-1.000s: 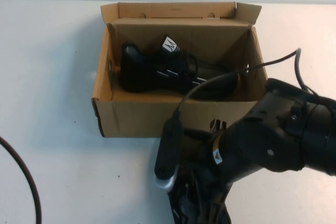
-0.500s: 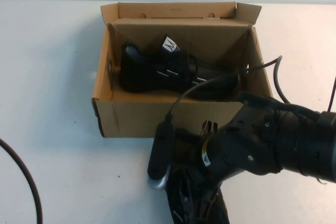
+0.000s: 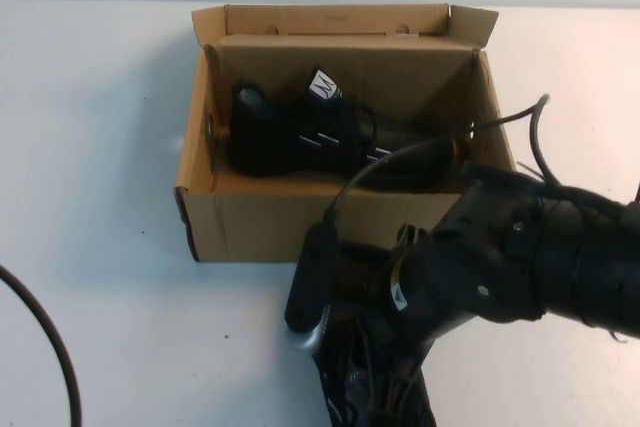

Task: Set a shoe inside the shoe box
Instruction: Pick up the shoe from the table

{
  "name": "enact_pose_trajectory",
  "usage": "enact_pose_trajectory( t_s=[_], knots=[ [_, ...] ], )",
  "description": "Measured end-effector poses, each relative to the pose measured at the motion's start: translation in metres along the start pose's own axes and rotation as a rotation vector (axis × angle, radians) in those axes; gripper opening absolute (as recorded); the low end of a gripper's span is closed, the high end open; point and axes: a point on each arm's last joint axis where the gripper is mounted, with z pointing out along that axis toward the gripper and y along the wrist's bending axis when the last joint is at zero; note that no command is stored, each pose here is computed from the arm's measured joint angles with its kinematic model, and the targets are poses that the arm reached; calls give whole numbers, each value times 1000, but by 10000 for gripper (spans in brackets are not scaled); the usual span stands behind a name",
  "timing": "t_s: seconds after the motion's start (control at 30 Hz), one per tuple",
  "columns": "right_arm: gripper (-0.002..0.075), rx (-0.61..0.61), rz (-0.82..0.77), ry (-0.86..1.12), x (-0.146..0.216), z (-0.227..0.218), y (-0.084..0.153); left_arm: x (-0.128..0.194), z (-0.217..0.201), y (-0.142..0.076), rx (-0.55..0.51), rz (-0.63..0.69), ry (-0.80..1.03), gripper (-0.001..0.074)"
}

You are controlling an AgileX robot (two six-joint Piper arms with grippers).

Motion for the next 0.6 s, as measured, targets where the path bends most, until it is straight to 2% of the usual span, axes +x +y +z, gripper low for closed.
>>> enact_pose_trajectory(
  t_s=[0.27,0.43,0.6],
  knots=[
    [340,26,-8,-28,-3,-18,-3,0,0,0,1,-1,1,-3],
    [435,27,-12,-18,-2,-19,-4,0,0,0,1,-1,2,-3],
    [465,10,-7,3,-3,-11,-3,0,0,0,1,-1,5,-3]
  ],
)
